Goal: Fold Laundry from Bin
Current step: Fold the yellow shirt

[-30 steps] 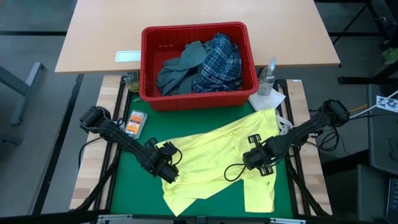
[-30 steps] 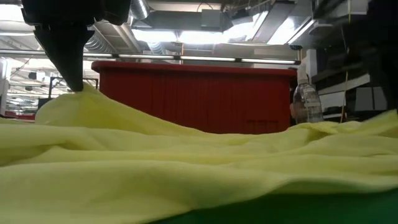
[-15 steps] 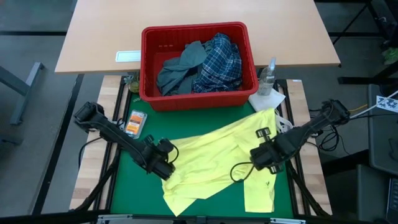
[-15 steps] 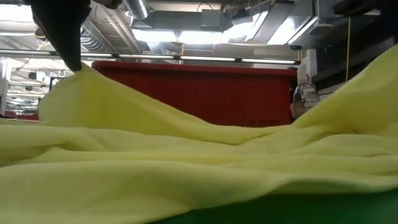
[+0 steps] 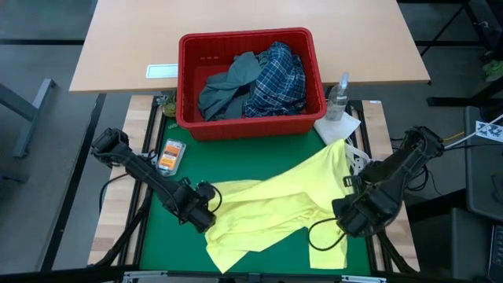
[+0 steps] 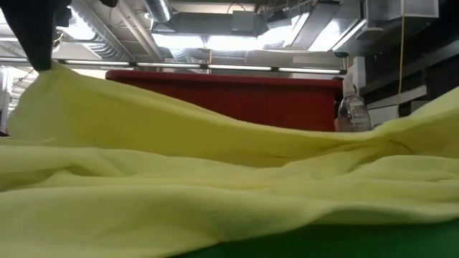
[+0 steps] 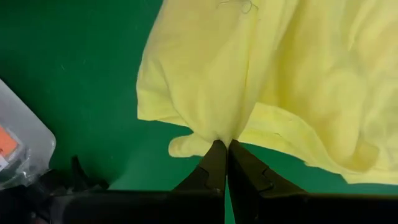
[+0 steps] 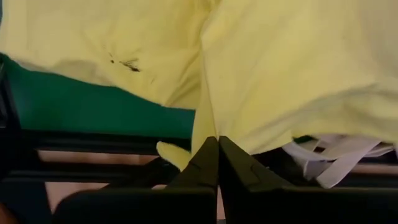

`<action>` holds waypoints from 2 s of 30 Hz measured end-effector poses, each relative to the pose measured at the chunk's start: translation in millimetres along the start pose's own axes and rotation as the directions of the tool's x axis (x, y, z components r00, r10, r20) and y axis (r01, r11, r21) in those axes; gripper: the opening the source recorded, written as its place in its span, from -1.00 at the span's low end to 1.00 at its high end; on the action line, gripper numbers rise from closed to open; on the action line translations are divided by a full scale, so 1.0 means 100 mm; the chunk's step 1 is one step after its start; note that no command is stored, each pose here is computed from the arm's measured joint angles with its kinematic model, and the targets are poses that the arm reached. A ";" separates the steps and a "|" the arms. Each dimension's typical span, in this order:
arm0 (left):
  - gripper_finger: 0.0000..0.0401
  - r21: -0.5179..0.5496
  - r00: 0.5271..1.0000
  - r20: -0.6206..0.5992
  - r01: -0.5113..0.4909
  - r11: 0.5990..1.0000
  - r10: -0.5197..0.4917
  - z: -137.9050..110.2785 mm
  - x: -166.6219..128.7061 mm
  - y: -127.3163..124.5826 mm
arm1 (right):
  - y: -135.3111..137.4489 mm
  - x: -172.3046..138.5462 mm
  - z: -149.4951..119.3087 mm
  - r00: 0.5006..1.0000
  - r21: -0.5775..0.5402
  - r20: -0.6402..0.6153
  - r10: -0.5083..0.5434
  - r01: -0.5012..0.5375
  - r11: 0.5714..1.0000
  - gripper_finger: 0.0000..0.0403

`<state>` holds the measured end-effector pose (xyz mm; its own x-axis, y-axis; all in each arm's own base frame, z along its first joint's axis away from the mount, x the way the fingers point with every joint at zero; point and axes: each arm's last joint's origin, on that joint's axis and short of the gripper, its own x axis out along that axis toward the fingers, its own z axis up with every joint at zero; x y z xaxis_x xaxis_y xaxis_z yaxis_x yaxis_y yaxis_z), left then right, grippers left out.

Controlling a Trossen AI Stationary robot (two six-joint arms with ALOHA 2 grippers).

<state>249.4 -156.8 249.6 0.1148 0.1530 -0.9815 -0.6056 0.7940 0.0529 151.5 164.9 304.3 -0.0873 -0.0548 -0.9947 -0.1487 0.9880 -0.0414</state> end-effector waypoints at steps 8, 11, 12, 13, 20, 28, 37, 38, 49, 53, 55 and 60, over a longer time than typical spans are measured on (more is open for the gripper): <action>-1.00 -0.015 0.980 0.066 0.188 0.982 -0.187 0.01 -0.03 -0.20 | 0.12 0.01 -0.10 1.000 0.015 0.007 -0.010 0.010 1.000 -1.00; -1.00 -0.021 0.963 0.092 0.258 0.966 -0.255 0.03 -0.04 -0.28 | 0.11 0.01 -0.10 1.000 0.017 0.007 -0.012 0.012 1.000 -1.00; -1.00 -0.020 0.960 0.093 0.268 0.963 -0.265 0.03 -0.03 -0.30 | 0.11 0.01 -0.09 1.000 0.019 0.007 -0.012 0.012 1.000 -1.00; -1.00 -0.017 0.959 0.093 0.270 0.963 -0.267 0.02 -0.03 -0.31 | 0.11 0.01 -0.09 1.000 0.018 0.007 -0.012 0.012 1.000 -1.00; -1.00 0.021 0.965 0.088 0.246 0.969 -0.247 -0.03 0.06 -0.38 | 0.11 0.01 -0.09 1.000 0.014 0.006 -0.013 0.012 1.000 -0.99; -0.72 0.103 0.966 0.101 0.227 0.968 -0.237 -0.04 0.07 -0.39 | 0.11 0.01 -0.09 1.000 0.013 0.006 -0.013 0.013 1.000 -0.98; -0.38 0.180 0.992 0.070 0.093 0.979 -0.107 -0.11 0.10 -0.27 | 0.12 0.01 -0.10 1.000 0.012 -0.006 0.001 -0.001 1.000 -0.97; -0.38 0.163 0.995 0.065 0.067 0.984 -0.079 -0.12 0.13 -0.24 | 0.12 0.01 -0.10 1.000 0.013 -0.010 0.004 -0.004 1.000 -0.96; -0.46 -0.017 0.991 0.065 -0.115 0.993 0.116 -0.20 0.61 0.05 | 0.11 0.01 -0.09 1.000 0.012 0.016 -0.021 0.021 1.000 -0.47; -0.49 -0.055 0.989 0.093 -0.112 0.992 0.117 -0.17 0.75 0.10 | 0.10 0.01 -0.06 0.992 0.013 0.088 -0.090 0.089 0.996 -0.40; -0.50 -0.068 0.987 0.109 -0.115 0.991 0.122 -0.15 0.82 0.13 | 0.08 0.01 -0.03 0.970 0.023 0.178 -0.163 0.161 0.987 -0.40; -0.50 -0.095 0.987 0.093 -0.121 0.988 0.129 -0.16 1.02 0.24 | 0.03 0.14 0.12 0.937 -0.008 0.276 -0.216 0.227 0.974 -0.44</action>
<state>234.1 -131.1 147.6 0.1080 0.3084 -0.9451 -0.6870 0.7103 0.1533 161.9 169.0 288.8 0.2225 -0.2248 -0.9487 -0.1722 0.9487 -0.2652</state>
